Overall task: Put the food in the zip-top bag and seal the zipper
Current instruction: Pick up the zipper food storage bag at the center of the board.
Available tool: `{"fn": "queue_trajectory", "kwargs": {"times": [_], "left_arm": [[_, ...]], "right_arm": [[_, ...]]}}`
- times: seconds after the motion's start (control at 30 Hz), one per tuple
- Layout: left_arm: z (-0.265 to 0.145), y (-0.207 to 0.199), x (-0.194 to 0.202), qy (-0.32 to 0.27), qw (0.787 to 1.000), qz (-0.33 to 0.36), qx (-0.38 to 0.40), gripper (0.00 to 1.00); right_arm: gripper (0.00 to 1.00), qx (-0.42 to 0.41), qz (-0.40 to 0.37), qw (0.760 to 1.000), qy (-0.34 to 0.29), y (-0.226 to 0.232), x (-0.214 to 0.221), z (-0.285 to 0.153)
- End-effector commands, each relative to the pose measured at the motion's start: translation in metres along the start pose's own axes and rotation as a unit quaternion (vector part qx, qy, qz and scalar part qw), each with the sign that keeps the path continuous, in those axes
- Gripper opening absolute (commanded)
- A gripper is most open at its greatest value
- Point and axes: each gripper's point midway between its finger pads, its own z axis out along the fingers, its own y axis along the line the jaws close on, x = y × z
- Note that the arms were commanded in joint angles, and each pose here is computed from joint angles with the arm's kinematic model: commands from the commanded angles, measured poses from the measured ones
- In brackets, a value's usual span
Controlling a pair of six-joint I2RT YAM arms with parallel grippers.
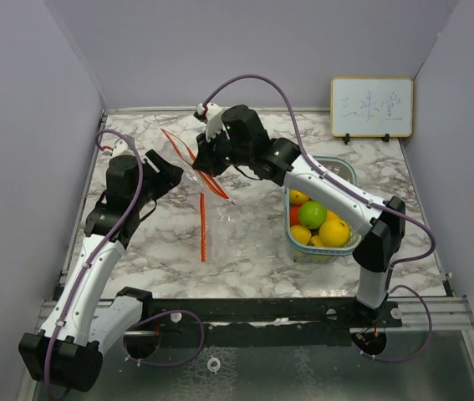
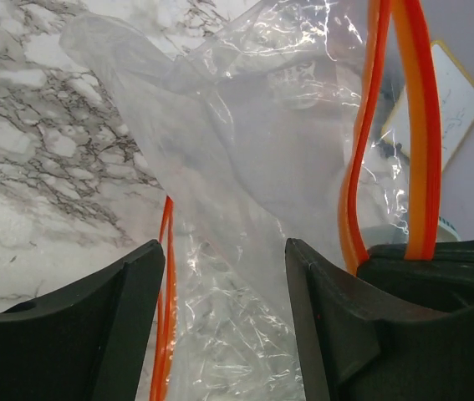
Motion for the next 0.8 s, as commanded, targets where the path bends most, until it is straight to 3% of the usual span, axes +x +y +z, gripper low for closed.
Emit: {"fn": "queue_trajectory", "kwargs": {"times": [0.0, 0.77], "left_arm": [[0.002, -0.027, -0.018, -0.024, 0.998, -0.025, 0.049, 0.63], [0.008, -0.055, -0.023, -0.032, 0.986, -0.103, 0.124, 0.65]], "right_arm": [[0.02, -0.049, 0.012, 0.999, -0.010, 0.018, -0.010, -0.006], [0.02, -0.020, -0.008, 1.000, -0.011, 0.009, -0.011, -0.020]]}}
